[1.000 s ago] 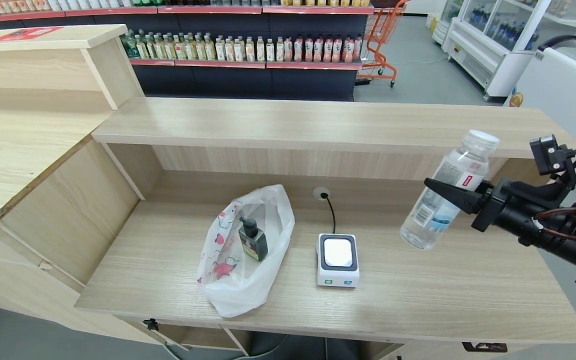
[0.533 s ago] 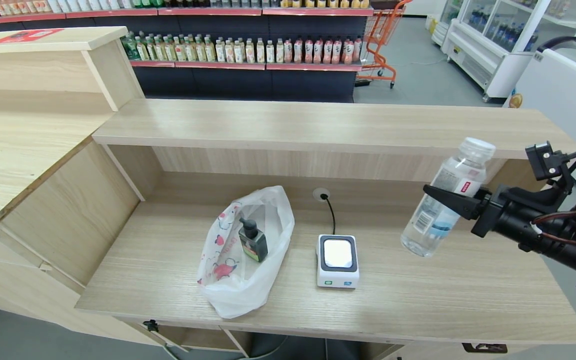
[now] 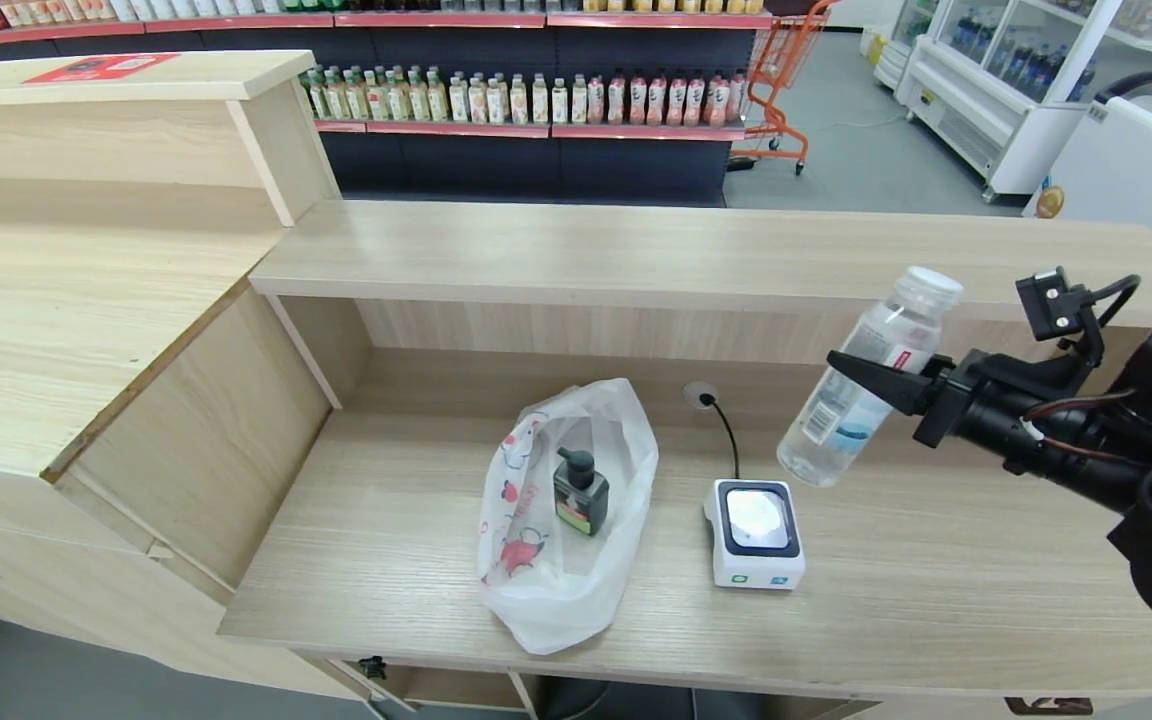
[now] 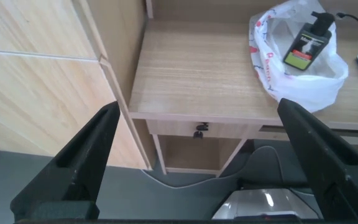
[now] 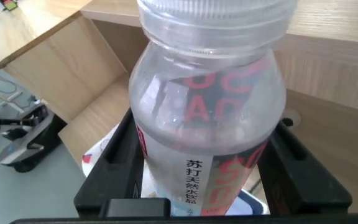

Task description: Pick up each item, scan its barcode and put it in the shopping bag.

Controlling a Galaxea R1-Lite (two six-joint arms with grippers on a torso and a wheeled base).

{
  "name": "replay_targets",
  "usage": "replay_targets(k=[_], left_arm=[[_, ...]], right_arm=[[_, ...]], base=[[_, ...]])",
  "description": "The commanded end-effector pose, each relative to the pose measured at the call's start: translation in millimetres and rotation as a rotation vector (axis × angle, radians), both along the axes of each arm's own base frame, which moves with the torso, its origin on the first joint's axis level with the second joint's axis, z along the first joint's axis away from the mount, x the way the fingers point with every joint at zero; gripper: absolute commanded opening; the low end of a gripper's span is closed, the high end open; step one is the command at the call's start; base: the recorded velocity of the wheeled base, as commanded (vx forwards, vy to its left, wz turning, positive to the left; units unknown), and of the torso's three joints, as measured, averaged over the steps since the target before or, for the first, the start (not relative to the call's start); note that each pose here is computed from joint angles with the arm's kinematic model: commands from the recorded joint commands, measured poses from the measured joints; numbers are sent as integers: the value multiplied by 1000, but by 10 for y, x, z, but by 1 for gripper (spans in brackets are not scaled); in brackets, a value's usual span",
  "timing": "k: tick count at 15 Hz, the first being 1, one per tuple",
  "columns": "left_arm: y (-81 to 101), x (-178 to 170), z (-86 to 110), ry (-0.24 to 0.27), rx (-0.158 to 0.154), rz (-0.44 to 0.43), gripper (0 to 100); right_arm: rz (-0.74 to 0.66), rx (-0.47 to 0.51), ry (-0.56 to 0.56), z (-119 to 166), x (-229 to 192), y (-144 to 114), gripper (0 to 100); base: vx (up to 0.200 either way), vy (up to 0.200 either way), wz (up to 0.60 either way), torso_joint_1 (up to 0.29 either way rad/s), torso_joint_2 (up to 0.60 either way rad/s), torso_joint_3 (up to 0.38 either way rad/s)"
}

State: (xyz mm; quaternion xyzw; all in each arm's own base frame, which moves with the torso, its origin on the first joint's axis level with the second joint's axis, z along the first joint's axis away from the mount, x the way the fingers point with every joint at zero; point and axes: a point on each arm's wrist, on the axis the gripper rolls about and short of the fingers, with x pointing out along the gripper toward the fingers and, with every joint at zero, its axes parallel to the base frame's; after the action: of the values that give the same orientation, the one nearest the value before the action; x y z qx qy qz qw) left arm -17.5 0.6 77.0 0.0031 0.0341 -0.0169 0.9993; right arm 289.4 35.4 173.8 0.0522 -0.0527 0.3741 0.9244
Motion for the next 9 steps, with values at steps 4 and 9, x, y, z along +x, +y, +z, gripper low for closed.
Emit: replay_targets(k=[4, 9], left_arm=[[0, 0, 0, -1, -1, 0, 100], [0, 0, 0, -1, -1, 0, 100]], right_arm=[[30, -40, 23, -242, 630, 174, 0], [96, -80, -3, -542, 993, 508, 0]], base=[[0, 0, 0, 0, 0, 0], [0, 0, 0, 0, 0, 0]])
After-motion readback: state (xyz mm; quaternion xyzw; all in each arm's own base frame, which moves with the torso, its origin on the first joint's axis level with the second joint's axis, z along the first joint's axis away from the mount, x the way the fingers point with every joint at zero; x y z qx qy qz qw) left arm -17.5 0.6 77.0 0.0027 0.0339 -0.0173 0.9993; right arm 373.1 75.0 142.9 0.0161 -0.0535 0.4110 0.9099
